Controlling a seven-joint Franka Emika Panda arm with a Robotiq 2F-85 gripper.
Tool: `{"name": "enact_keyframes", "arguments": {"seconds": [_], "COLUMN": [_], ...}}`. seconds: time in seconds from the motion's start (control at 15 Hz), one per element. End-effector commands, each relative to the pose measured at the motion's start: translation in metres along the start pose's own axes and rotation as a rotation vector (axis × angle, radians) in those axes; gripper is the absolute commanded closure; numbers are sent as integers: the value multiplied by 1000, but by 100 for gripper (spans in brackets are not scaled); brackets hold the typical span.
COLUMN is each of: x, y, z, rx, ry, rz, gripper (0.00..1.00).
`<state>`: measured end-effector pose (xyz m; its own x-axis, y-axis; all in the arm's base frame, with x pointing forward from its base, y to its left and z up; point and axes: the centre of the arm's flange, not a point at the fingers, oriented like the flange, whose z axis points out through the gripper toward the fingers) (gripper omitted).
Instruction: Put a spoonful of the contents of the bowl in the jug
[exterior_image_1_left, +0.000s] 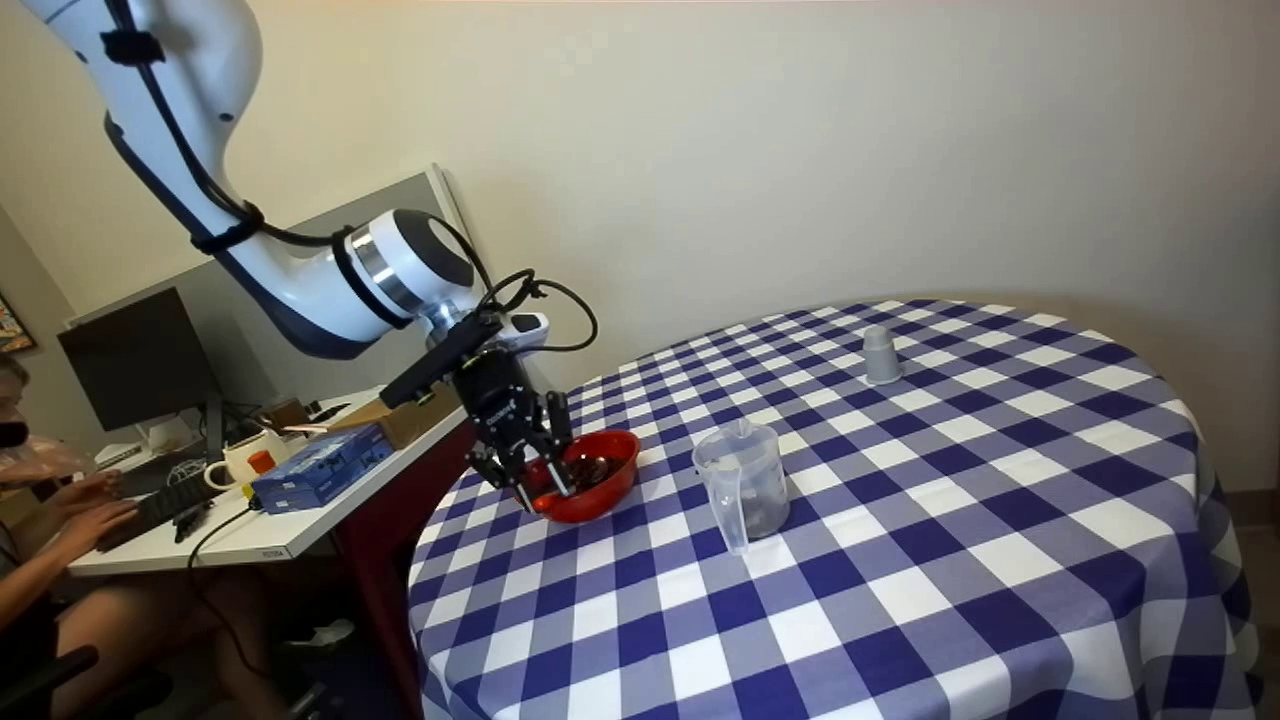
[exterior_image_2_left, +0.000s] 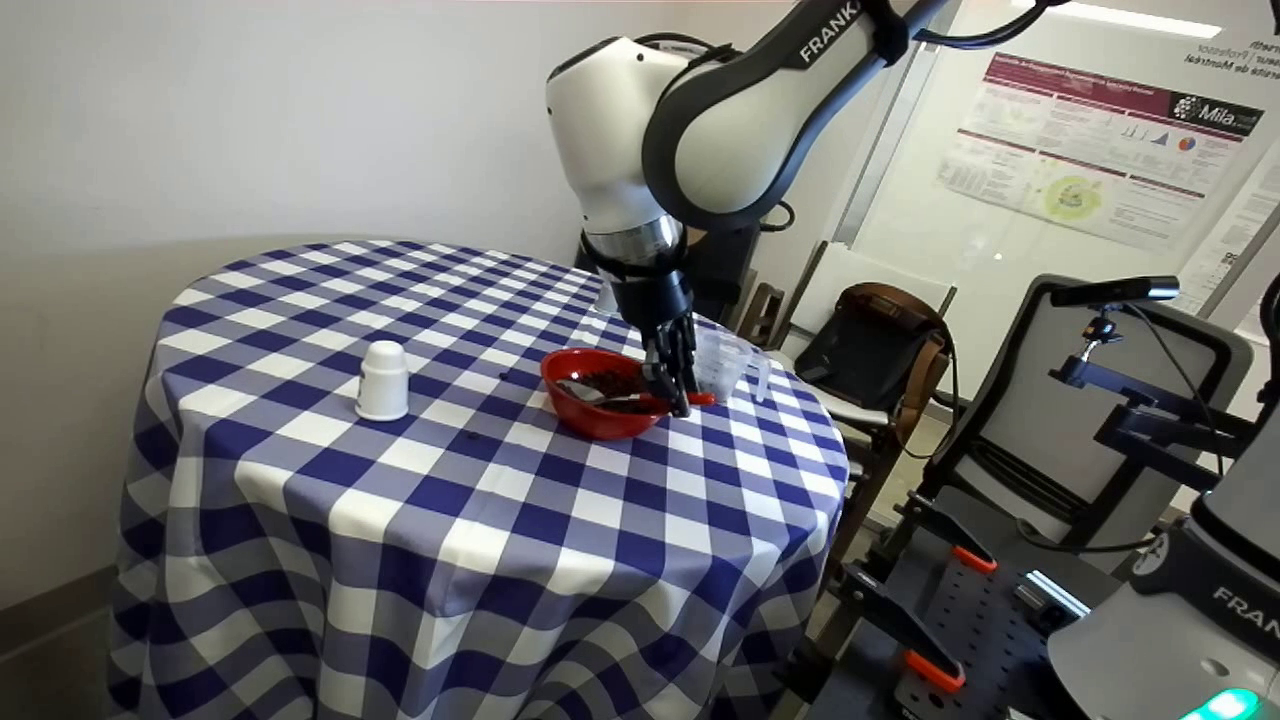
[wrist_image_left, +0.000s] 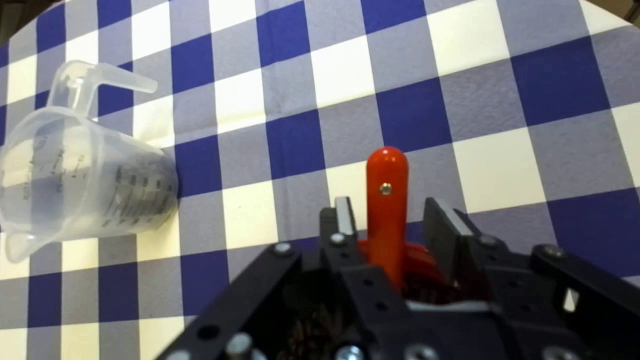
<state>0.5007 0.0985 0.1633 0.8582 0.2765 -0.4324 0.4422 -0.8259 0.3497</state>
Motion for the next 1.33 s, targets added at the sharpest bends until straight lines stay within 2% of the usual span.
{"name": "enact_keyframes", "arguments": {"seconds": [0.0,0.2,0.27,0.67,0.8,1.07,1.13,1.27], "x": [-9,-30,-37,-103,-125,-162,-135,-143], "y": [7,23,31,104,128,168,159,166], "z": [-17,-34,-40,-73,-80,-85,-84,-86], "rx": [50,79,81,147,194,398,318,326], "ry": [26,78,104,269,312,348,306,316], "rz": [19,112,150,388,467,558,544,551], "gripper": [25,4,1,0,0,0,0,0]}}
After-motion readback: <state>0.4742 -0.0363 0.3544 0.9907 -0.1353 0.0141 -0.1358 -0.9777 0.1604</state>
